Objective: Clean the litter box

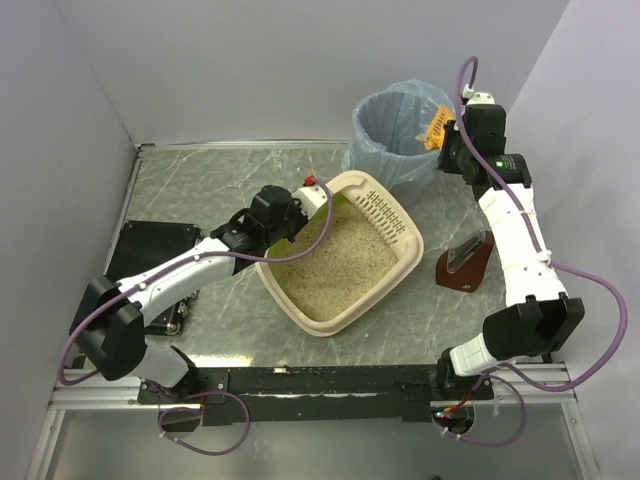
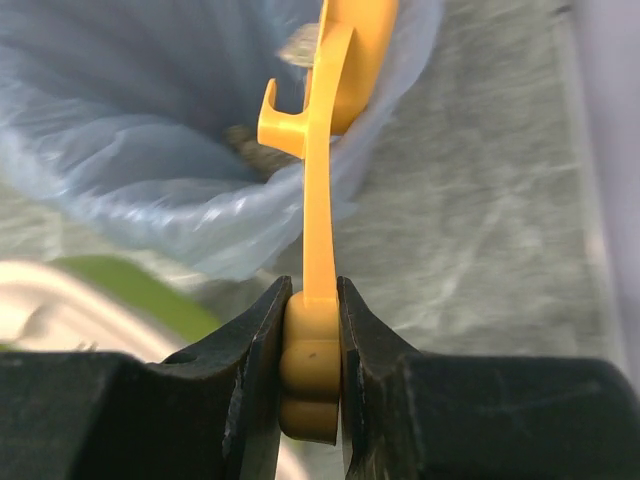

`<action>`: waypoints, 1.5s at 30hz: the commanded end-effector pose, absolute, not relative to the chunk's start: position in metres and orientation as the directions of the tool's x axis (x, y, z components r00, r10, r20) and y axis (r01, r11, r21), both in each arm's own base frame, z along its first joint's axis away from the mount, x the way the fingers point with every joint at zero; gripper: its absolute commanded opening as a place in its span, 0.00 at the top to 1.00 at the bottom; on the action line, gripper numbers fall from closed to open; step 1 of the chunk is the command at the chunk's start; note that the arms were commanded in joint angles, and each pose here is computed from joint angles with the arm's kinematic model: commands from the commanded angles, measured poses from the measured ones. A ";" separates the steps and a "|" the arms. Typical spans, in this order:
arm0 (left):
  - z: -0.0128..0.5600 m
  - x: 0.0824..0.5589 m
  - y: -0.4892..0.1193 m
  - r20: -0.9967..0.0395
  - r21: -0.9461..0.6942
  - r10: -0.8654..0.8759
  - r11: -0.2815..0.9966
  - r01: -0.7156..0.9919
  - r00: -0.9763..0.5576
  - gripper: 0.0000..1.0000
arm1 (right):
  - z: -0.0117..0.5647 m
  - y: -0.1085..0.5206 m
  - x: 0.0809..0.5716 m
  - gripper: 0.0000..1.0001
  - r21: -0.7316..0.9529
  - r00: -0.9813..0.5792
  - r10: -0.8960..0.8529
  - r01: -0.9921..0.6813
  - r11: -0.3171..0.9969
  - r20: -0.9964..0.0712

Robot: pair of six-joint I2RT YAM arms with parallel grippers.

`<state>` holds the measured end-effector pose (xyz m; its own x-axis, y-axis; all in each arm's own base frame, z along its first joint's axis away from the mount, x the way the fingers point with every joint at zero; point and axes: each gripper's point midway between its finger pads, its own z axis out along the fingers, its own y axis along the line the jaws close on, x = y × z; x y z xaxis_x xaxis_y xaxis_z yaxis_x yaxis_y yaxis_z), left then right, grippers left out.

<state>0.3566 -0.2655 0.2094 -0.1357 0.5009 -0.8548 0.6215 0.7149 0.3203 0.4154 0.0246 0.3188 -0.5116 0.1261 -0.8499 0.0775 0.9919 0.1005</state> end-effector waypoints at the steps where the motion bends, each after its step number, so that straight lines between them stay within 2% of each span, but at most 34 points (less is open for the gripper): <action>1: 0.318 0.360 -0.295 -0.918 0.386 0.349 0.671 0.632 0.190 0.99 | 0.350 -0.015 0.417 1.00 -0.181 -0.424 -0.083 0.195 0.964 -0.902; 3: 0.316 0.360 -0.296 -0.908 0.406 0.368 0.651 0.642 0.201 0.99 | 0.350 -0.014 0.414 1.00 -0.255 -0.418 -0.164 0.173 0.951 -0.893; 6: 0.315 0.356 -0.302 -0.884 0.449 0.403 0.591 0.670 0.237 0.99 | 0.358 -0.012 0.411 1.00 -0.262 -0.375 -0.183 0.169 0.950 -0.909; 11: 0.285 0.341 -0.317 -0.789 0.532 0.532 0.340 0.776 0.307 0.99 | 0.378 0.002 0.401 1.00 -0.150 -0.287 -0.107 0.133 0.980 -0.952; 15: 0.243 0.340 -0.324 -0.720 0.491 0.633 0.173 0.854 0.286 0.99 | 0.406 0.026 0.386 1.00 -0.034 -0.173 -0.030 0.025 0.999 -0.984; 21: 0.213 0.355 -0.332 -0.673 0.461 0.690 0.110 0.880 0.266 0.94 | 0.433 0.051 0.342 1.00 0.133 -0.073 0.126 -0.106 0.985 -0.989; 24: 0.204 0.360 -0.341 -0.676 0.432 0.693 0.098 0.897 0.250 0.83 | 0.435 0.056 0.319 1.00 0.181 -0.057 0.174 -0.145 0.973 -0.983; 25: 0.209 0.364 -0.344 -0.684 0.431 0.687 0.110 0.896 0.245 0.73 | 0.434 0.056 0.314 1.00 0.185 -0.056 0.179 -0.147 0.972 -0.982; 26: 0.208 0.366 -0.346 -0.689 0.423 0.685 0.117 0.899 0.236 0.70 | 0.434 0.054 0.305 1.00 0.206 -0.048 0.201 -0.138 0.969 -0.978; 28: 0.206 0.369 -0.350 -0.701 0.401 0.680 0.128 0.907 0.214 0.50 | 0.435 0.049 0.294 1.00 0.230 -0.038 0.227 -0.117 0.966 -0.973; 29: 0.205 0.370 -0.351 -0.707 0.388 0.679 0.138 0.911 0.198 0.45 | 0.431 0.049 0.292 1.00 0.240 -0.044 0.237 -0.114 0.964 -0.971; 30: 0.205 0.372 -0.352 -0.726 0.359 0.670 0.173 0.917 0.158 0.31 | 0.432 0.045 0.289 1.00 0.249 -0.035 0.247 -0.092 0.964 -0.968; 33: 0.222 0.381 -0.351 -0.764 0.341 0.639 0.281 0.897 0.090 0.16 | 0.431 0.045 0.280 1.00 0.262 -0.015 0.262 -0.105 0.959 -0.965; 35: 0.230 0.387 -0.347 -0.788 0.328 0.615 0.369 0.870 0.037 0.10 | 0.429 0.046 0.275 1.00 0.269 -0.009 0.270 -0.117 0.956 -0.963; 36: 0.249 0.387 -0.342 -0.821 0.308 0.571 0.445 0.841 -0.002 0.01 | 0.428 0.047 0.275 1.00 0.275 -0.012 0.276 -0.116 0.954 -0.961; 38: 0.276 0.384 -0.328 -0.871 0.268 0.488 0.564 0.781 -0.053 0.01 | 0.423 0.052 0.271 1.00 0.284 -0.030 0.282 -0.144 0.948 -0.959; 39: 0.283 0.386 -0.314 -0.896 0.208 0.422 0.678 0.705 -0.141 0.01 | 0.422 0.053 0.270 1.00 0.292 -0.034 0.291 -0.145 0.945 -0.956; 41: 0.303 0.378 -0.288 -0.940 0.103 0.266 0.819 0.565 -0.214 0.03 | 0.415 0.055 0.266 1.00 0.311 -0.042 0.309 -0.156 0.937 -0.950; 42: 0.304 0.373 -0.278 -0.942 -0.063 0.095 0.891 0.449 -0.322 0.03 | 0.415 0.056 0.266 1.00 0.318 -0.034 0.317 -0.161 0.934 -0.948; 43: 0.288 0.367 -0.248 -0.913 -0.087 0.040 0.954 0.288 -0.406 0.03 | 0.410 0.057 0.265 1.00 0.327 -0.037 0.325 -0.165 0.931 -0.945; 44: 0.292 0.353 -0.231 -0.898 -0.142 -0.043 0.970 0.195 -0.438 0.03 | 0.407 0.058 0.264 1.00 0.328 -0.040 0.326 -0.172 0.929 -0.944; 45: 0.286 0.343 -0.222 -0.845 -0.286 -0.232 0.957 0.041 -0.482 0.03 | 0.406 0.060 0.264 1.00 0.335 -0.042 0.333 -0.179 0.925 -0.942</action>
